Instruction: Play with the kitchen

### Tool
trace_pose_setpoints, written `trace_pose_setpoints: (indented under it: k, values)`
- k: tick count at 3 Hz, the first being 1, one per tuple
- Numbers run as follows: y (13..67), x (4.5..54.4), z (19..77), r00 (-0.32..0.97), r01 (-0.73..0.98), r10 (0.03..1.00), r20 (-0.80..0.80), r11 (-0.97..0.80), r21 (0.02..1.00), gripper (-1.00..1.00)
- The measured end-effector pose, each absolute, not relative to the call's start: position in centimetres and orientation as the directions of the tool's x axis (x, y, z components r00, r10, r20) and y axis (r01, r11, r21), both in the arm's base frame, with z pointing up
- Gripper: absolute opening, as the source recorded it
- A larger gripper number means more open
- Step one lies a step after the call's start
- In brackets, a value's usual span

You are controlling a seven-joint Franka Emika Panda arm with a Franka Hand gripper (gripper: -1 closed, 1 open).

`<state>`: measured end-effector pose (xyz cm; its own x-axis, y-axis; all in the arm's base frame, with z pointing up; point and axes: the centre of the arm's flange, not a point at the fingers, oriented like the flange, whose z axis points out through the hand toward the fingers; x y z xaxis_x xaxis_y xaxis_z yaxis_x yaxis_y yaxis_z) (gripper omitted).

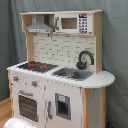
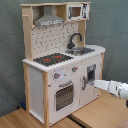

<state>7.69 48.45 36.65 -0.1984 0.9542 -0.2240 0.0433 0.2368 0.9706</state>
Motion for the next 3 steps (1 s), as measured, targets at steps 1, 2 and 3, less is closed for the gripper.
trace_pose_setpoints:
  k: [1, 2, 3]
  values:
    - [48.6, 8.1, 36.5, -0.186, 0.066, 0.976, -0.115, 0.13, 0.989, 1.0]
    - [48.6, 8.6, 35.9, -0.167, 0.089, 0.986, -0.013, 0.028, 0.996, 1.0]
    - [48.7, 9.2, 34.9, -0.149, 0.11, 0.985, 0.085, -0.069, 0.992, 1.0]
